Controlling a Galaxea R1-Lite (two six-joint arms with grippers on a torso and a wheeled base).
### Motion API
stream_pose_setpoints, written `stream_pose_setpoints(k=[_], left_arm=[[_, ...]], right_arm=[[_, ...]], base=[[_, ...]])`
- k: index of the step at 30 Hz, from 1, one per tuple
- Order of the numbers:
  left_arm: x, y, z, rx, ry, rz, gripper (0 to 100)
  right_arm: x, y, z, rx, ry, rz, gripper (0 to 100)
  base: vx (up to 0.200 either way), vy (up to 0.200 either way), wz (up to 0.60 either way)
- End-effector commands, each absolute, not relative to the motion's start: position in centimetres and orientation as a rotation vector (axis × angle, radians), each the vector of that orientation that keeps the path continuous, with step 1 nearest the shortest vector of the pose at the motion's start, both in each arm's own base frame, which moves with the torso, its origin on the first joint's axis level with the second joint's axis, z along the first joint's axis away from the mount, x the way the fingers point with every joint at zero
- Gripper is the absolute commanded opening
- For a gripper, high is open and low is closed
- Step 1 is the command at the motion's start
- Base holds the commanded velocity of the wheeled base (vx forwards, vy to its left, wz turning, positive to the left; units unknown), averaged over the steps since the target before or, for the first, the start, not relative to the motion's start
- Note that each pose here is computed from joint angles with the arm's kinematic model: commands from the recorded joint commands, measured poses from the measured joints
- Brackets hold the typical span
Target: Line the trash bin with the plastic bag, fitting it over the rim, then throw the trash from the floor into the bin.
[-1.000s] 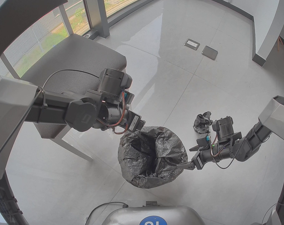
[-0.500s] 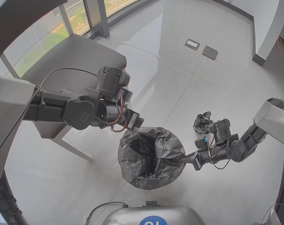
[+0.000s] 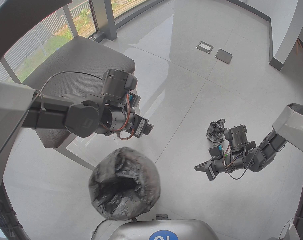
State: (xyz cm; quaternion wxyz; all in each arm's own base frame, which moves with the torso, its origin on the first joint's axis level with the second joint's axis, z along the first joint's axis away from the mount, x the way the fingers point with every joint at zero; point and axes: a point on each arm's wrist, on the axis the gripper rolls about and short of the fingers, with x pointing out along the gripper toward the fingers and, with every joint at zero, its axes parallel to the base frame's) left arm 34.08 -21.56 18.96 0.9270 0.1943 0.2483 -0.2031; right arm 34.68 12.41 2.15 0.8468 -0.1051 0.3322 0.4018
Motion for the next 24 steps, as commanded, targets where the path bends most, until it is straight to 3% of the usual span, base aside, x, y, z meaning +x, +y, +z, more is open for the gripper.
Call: stream_pose_setpoints(k=[1,24], left_arm=[[33.99,-21.51,19.18,0.396,0.504,-0.417,100],[33.64,-21.28,18.93,0.389,0.521,-0.411,100]], right_arm=[[34.63,12.48,2.62,-0.224,0.686,0.849,0],[34.04,12.46,3.44,-0.227,0.675,0.853,0]], base=[[0.000,0.000,0.00],[0.000,0.000,0.00]])
